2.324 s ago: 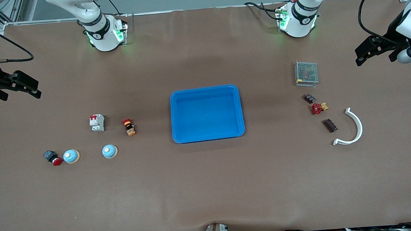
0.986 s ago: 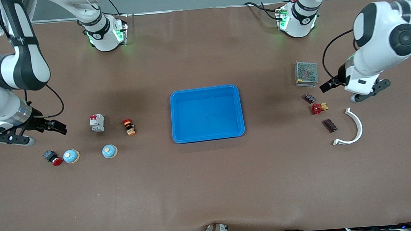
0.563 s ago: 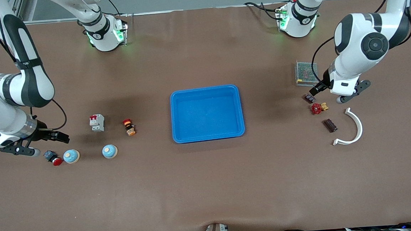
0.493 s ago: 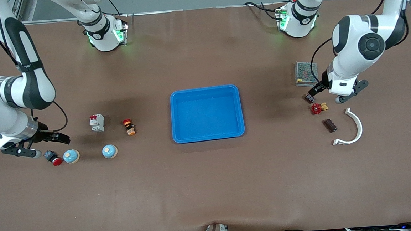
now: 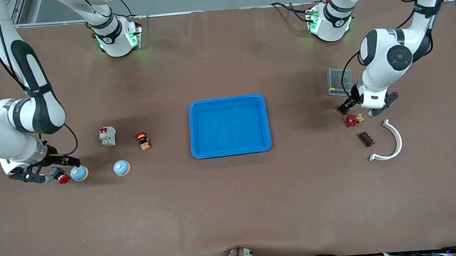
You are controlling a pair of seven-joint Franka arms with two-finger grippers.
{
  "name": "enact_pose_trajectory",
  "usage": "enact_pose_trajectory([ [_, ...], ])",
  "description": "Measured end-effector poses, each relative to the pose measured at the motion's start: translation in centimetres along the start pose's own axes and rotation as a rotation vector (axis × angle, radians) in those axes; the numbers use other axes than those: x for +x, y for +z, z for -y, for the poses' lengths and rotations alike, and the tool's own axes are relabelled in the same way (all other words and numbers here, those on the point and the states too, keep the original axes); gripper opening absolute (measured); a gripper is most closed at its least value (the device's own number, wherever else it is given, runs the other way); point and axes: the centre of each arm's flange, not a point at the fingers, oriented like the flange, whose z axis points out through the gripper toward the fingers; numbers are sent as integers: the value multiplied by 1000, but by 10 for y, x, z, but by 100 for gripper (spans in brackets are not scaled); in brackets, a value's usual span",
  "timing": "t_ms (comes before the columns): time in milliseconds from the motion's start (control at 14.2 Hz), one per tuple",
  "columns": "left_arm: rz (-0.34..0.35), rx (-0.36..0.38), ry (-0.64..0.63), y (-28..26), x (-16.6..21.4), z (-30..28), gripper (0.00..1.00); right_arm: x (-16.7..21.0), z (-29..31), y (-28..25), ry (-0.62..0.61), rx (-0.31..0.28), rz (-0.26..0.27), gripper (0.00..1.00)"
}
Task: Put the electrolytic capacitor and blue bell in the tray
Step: 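Lower both grippers onto a blue bell and a brown capacitor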
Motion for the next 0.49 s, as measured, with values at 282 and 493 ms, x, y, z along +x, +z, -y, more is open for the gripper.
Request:
enact_pose_trajectory([
  [282,21,-7,-26,29,6,7,66,4,0,18,-3,0,-9,100],
  [493,37,-1,-41,42,5,7,63,10,0,23,-3,0,-11,100],
])
